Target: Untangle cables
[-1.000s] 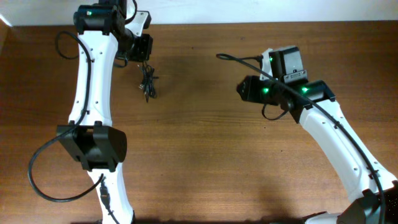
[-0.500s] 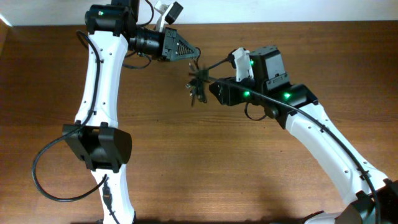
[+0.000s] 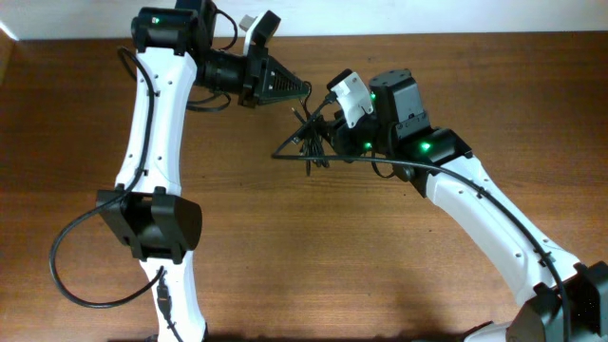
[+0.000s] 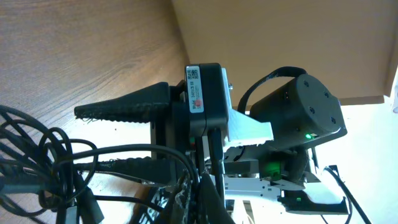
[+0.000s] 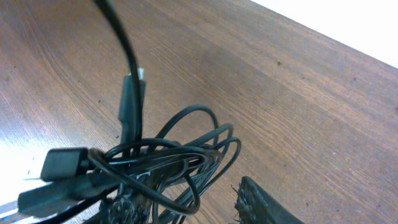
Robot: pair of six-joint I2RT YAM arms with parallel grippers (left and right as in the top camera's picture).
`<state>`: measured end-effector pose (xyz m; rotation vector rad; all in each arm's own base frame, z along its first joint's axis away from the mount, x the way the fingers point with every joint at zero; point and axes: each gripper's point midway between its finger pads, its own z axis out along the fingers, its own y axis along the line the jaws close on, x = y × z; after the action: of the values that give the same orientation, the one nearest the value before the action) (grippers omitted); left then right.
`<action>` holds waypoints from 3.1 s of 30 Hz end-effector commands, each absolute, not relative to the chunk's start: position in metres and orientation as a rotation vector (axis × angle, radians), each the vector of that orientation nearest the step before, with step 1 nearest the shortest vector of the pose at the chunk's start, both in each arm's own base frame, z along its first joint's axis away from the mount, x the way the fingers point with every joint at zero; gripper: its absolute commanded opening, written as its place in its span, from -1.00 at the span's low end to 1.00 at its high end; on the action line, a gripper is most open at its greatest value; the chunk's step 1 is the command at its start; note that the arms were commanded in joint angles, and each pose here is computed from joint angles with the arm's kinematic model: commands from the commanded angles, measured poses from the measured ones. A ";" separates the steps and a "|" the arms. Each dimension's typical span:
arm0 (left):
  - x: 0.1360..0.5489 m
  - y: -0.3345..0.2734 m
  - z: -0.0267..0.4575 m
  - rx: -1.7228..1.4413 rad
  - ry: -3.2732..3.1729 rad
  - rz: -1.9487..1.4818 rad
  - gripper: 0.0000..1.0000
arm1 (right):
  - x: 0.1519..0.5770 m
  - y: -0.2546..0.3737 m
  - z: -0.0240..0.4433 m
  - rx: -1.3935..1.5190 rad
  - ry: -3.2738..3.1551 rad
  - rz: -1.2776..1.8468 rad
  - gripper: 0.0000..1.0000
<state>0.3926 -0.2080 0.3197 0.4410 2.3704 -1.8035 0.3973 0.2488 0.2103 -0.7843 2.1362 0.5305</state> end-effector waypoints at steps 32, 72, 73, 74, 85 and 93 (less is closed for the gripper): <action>0.442 -0.150 0.201 0.642 2.701 -0.823 -0.30 | 0.357 0.168 0.276 -0.125 2.356 0.883 -0.92; 0.427 -0.272 0.155 0.494 2.752 -1.036 -1.00 | 0.360 0.156 0.258 -0.057 2.422 0.789 -0.92; 0.437 -0.254 0.149 0.445 2.772 -0.942 -1.00 | 0.362 0.144 0.250 0.020 2.457 0.709 -0.92; 0.444 -0.241 0.148 0.407 2.775 -0.916 -1.00 | 0.363 0.134 0.240 0.065 2.488 0.626 -0.92; 0.475 -0.146 0.158 0.247 2.742 -0.846 -1.00 | 0.353 0.239 0.193 -0.219 2.598 0.928 -0.92; 0.457 -0.143 0.152 0.457 2.757 -0.824 -1.00 | 0.373 0.181 0.160 0.017 2.689 0.545 0.97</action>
<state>0.4626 -0.1351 0.1428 0.2848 2.8011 -0.8490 0.3604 0.2023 0.1626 -0.0780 2.6893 0.6554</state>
